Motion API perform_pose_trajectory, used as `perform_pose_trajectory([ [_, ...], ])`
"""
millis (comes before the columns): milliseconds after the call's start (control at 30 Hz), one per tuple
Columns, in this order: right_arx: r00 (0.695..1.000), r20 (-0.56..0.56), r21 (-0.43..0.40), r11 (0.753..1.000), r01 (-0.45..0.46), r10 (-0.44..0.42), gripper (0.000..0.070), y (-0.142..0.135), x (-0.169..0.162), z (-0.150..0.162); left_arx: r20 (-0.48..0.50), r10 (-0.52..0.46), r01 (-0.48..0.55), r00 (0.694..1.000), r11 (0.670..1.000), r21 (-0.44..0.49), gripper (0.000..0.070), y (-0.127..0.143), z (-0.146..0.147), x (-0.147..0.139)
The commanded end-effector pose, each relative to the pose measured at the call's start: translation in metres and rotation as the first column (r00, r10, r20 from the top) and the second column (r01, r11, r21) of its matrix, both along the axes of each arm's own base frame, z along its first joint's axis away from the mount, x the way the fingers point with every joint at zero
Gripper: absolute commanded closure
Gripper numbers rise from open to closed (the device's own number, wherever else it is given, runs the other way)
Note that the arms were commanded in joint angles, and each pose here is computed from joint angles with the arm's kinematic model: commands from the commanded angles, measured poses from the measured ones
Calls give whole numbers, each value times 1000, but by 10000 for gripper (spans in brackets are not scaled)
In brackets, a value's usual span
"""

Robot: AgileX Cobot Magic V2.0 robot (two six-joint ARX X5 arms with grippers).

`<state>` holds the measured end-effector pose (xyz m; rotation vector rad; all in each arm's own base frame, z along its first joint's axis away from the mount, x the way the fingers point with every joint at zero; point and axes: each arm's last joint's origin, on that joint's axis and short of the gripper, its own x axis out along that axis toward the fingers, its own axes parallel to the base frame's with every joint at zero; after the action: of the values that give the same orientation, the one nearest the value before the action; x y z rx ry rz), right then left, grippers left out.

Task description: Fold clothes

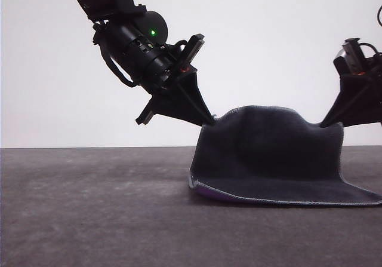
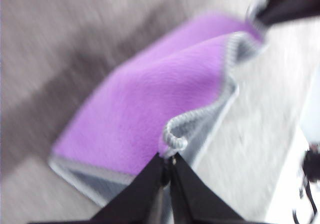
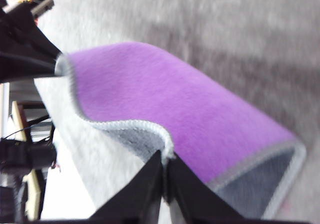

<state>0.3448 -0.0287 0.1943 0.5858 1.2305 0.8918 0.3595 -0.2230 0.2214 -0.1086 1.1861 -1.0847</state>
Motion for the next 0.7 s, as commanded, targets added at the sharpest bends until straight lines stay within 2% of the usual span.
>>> perform_pose_trajectory([
  [0, 999, 42, -5, 1000, -24, 24, 691, -3, 2, 4, 29, -40, 41, 999, 999, -10, 684, -6, 2, -1],
  [267, 998, -45, -30, 999, -33, 32, 691, -9, -8, 4, -20, -60, 60, 998, 998, 24, 673, -4, 0, -6],
  [500, 998, -52, -27, 999, -34, 33, 689, -9, -9, 4, -21, -59, 60, 998, 998, 24, 657, -4, 0, -6],
  [567, 998, -55, -26, 999, -34, 33, 660, -8, -9, 4, -22, -59, 59, 998, 998, 24, 545, -4, 0, -6],
  [600, 998, -57, -25, 999, -34, 33, 603, -8, -9, 4, -24, -58, 58, 998, 998, 24, 465, -3, 0, -6],
  [667, 997, -63, -24, 999, -34, 33, 424, -8, -10, 4, -28, -57, 57, 998, 998, 26, 328, -3, 0, -6],
])
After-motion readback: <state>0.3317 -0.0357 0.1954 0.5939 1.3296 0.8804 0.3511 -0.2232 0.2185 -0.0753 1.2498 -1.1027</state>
